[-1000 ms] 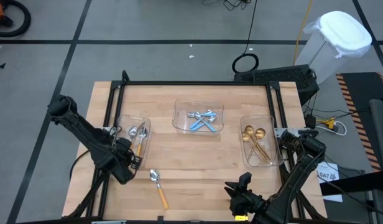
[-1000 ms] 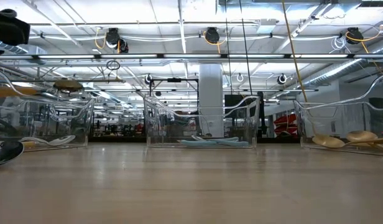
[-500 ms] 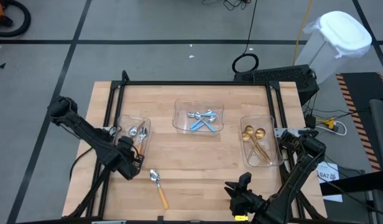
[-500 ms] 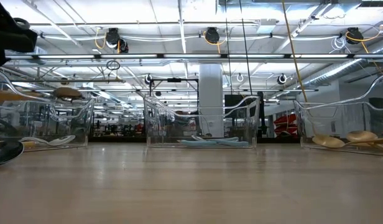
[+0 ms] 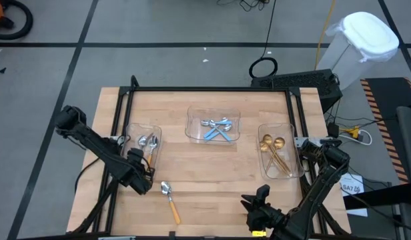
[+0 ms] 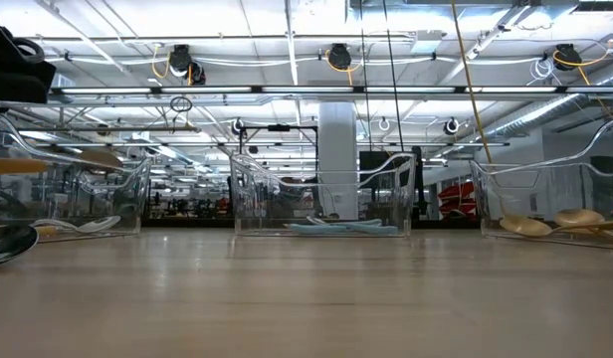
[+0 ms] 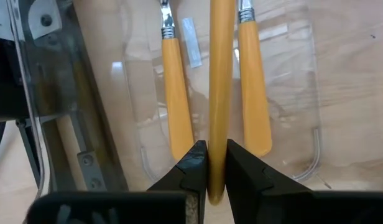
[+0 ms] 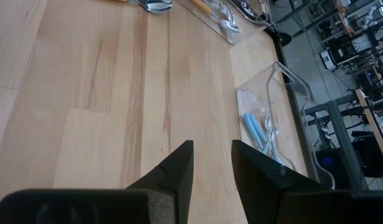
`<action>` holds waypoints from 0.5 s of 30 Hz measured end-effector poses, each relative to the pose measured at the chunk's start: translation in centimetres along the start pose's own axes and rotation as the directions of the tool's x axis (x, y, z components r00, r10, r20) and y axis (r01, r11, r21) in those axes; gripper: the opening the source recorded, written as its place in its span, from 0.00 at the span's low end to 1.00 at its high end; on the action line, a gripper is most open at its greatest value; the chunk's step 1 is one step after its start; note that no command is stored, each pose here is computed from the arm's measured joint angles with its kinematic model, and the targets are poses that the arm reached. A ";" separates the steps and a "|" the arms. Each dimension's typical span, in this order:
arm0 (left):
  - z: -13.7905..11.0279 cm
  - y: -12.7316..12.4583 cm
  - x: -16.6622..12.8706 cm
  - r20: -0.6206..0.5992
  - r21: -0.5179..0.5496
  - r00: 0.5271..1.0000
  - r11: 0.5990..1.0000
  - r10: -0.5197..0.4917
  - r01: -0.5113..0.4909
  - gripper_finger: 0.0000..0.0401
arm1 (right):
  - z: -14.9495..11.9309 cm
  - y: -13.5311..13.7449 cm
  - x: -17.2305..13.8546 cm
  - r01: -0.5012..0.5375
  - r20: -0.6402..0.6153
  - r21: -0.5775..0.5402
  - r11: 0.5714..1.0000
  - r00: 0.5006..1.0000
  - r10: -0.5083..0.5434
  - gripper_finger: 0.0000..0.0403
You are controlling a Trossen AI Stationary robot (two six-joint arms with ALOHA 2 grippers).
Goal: Sort silverware by color (type)
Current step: Put the yellow spoon into the left transparent bin
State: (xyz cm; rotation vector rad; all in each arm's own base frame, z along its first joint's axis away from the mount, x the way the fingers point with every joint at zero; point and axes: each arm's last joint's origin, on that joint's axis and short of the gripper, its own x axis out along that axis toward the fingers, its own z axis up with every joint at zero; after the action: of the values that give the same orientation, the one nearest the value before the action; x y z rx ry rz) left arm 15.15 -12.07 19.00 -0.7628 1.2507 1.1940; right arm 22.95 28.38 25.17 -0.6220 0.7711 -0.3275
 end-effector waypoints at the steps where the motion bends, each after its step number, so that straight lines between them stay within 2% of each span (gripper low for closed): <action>1: 0.0 0.0 0.0 0.002 0.003 1.000 1.000 -0.001 0.001 0.12 | 0.0 0.0 0.0 0.000 0.000 0.000 1.000 1.000 0.000 0.25; 11: 0.2 0.1 0.0 0.039 0.059 0.999 0.998 0.003 -0.005 0.29 | 0.0 0.0 0.0 0.000 0.000 0.000 1.000 1.000 0.000 0.25; 15: 0.3 0.2 -0.1 0.072 0.105 0.997 0.994 0.004 -0.011 0.31 | 0.0 0.0 0.0 -0.001 0.001 0.002 1.000 1.000 0.001 0.25</action>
State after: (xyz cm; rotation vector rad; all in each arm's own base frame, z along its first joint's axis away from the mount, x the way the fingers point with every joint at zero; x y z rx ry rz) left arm 15.05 -11.76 19.20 -0.6330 1.2481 1.1425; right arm 22.97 28.40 25.17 -0.6194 0.7698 -0.3271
